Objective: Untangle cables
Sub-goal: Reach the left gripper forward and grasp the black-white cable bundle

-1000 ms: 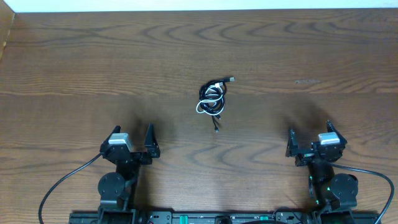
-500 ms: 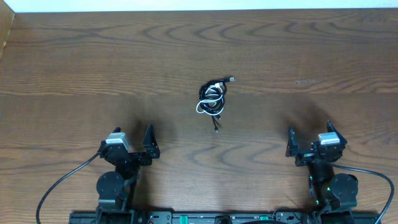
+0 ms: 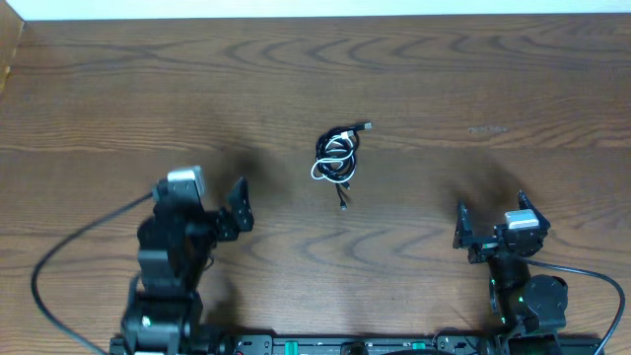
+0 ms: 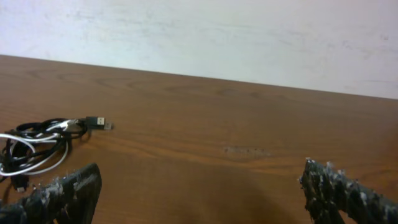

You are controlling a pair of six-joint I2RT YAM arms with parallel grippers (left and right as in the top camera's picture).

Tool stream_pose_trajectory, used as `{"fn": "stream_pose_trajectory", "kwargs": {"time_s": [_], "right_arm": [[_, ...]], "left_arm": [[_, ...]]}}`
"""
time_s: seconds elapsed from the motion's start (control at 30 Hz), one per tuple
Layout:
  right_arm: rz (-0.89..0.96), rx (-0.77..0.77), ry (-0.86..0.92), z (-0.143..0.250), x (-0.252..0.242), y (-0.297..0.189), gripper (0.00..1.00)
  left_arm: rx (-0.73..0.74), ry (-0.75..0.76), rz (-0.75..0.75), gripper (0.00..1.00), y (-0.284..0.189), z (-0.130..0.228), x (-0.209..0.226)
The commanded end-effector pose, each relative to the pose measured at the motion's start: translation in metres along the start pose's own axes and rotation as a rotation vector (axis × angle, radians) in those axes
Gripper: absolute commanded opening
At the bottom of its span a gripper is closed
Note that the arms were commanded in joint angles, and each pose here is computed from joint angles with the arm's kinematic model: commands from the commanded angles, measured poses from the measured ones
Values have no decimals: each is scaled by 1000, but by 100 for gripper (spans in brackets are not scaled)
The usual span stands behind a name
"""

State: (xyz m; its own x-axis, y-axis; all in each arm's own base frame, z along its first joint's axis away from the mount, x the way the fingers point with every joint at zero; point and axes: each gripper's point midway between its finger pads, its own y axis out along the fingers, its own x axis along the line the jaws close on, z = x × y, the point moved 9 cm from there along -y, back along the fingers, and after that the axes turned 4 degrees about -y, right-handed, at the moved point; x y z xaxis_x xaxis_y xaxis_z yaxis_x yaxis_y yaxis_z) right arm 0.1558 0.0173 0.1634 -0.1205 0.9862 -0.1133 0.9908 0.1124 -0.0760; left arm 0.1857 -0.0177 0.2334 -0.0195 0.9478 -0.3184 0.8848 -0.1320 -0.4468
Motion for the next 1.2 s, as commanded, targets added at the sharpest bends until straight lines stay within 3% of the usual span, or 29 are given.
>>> {"fn": "stream_pose_trajectory", "kwargs": {"time_s": [0.0, 0.33, 0.47, 0.7, 0.97, 1.17], "right_arm": [[3, 1, 6, 1, -1, 0, 99], [3, 1, 6, 1, -1, 0, 99], [3, 1, 6, 1, -1, 0, 99], [3, 1, 6, 1, -1, 0, 99], [3, 1, 6, 1, -1, 0, 99], [3, 1, 6, 1, -1, 0, 99]], "left_arm": [[67, -19, -8, 98, 2, -29, -10], [227, -31, -52, 98, 11, -93, -33], [272, 78, 28, 98, 22, -106, -53], [385, 276, 129, 98, 54, -90, -89], [565, 234, 60, 98, 79, -61, -82], [487, 217, 80, 98, 96, -70, -88]]}}
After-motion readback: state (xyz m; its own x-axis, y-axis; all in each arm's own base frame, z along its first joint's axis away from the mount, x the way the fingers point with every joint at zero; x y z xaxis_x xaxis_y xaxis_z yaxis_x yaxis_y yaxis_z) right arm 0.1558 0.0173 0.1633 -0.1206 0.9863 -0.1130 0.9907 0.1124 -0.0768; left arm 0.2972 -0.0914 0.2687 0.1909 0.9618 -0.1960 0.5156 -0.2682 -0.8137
